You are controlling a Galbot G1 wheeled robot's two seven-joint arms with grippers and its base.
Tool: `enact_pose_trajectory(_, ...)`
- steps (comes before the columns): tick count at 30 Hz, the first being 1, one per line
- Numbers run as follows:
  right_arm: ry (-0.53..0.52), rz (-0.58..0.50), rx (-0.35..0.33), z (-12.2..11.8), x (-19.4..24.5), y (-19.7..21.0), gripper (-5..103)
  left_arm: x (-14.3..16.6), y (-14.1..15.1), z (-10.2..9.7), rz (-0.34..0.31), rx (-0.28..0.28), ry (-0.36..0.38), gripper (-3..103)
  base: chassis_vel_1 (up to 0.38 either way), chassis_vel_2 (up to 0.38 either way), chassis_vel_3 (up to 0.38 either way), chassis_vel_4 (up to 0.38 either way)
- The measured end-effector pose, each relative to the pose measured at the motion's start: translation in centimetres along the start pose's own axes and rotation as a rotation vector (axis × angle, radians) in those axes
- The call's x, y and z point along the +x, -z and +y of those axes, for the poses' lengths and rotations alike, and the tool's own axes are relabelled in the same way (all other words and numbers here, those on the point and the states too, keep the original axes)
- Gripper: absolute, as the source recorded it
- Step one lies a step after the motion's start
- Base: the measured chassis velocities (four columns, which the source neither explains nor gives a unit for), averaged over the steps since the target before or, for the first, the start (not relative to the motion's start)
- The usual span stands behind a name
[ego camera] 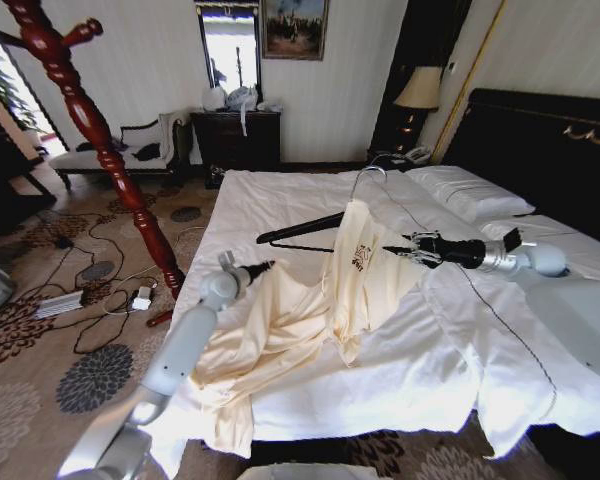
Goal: Pick up the clothes from the bed and hang them on the clothes hanger.
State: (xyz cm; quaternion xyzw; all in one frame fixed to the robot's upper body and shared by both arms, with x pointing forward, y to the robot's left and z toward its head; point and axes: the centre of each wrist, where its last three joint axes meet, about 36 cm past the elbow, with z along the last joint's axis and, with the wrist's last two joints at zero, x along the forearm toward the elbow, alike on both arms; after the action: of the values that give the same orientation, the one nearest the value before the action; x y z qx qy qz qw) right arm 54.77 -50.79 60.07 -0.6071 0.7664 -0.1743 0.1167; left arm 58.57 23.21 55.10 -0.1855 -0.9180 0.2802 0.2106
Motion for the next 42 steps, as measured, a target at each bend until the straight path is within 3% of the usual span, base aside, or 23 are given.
enact_pose_trajectory(4, 0.02, 0.016, 0.005, 0.2, -1.3, -1.0, 22, 4.1, 7.9, -2.4, -0.111, -0.047, -0.072, 0, 0.0, 0.0, 0.0, 0.0)
enact_pose_trajectory(6, 0.021, 0.014, 0.006, 0.2, -1.5, -1.1, 22, 4.8, 9.0, -2.8, -0.124, -0.054, -0.081, 0, 0.0, 0.0, 0.0, 0.0)
enact_pose_trajectory(8, 0.023, -0.004, 0.012, 0.2, -2.5, -1.4, 22, 6.9, 12.3, -4.2, -0.162, -0.089, -0.104, 0, 0.0, 0.0, 0.0, 0.0)
enact_pose_trajectory(11, 0.022, -0.011, 0.015, 0.3, -3.2, -1.6, 21, 8.0, 13.6, -5.0, -0.176, -0.114, -0.112, 0, 0.0, 0.0, 0.0, 0.0)
enact_pose_trajectory(14, -0.017, 0.001, 0.01, 0.8, -3.8, -2.3, 21, 10.6, 15.1, -7.8, -0.199, -0.159, -0.161, 0, 0.0, 0.0, 0.0, 0.0)
enact_pose_trajectory(16, -0.022, 0.003, 0.009, 0.8, -3.9, -2.4, 21, 10.9, 15.1, -8.1, -0.2, -0.164, -0.167, 0, 0.0, 0.0, 0.0, 0.0)
enact_pose_trajectory(18, -0.05, 0.021, 0.0, 0.9, -3.8, -2.9, 21, 13.5, 14.7, -10.4, -0.212, -0.21, -0.223, 0, 0.0, 0.0, 0.0, 0.0)
enact_pose_trajectory(21, -0.059, 0.029, -0.005, 0.9, -3.8, -3.2, 21, 15.0, 14.2, -11.5, -0.212, -0.236, -0.254, 0, 0.0, 0.0, 0.0, 0.0)
enact_pose_trajectory(22, -0.069, 0.037, -0.01, 0.9, -3.8, -3.5, 21, 16.6, 13.5, -12.5, -0.205, -0.269, -0.277, 0, 0.0, 0.0, 0.0, 0.0)
enact_pose_trajectory(27, -0.098, 0.034, -0.017, 0.9, -4.0, -3.8, 21, 19.0, 11.5, -13.5, -0.182, -0.321, -0.306, 0, 0.0, 0.0, 0.0, 0.0)
enact_pose_trajectory(33, -0.158, -0.015, -0.038, 0.6, -4.0, -3.6, 21, 21.1, 7.0, -14.7, -0.097, -0.394, -0.368, 0, 0.0, 0.0, 0.0, 0.0)
enact_pose_trajectory(42, -0.215, -0.125, -0.063, 0.2, -5.4, -2.3, 21, 20.6, 1.7, -14.5, 0.041, -0.428, -0.382, 0, 0.0, 0.0, 0.0, 0.0)
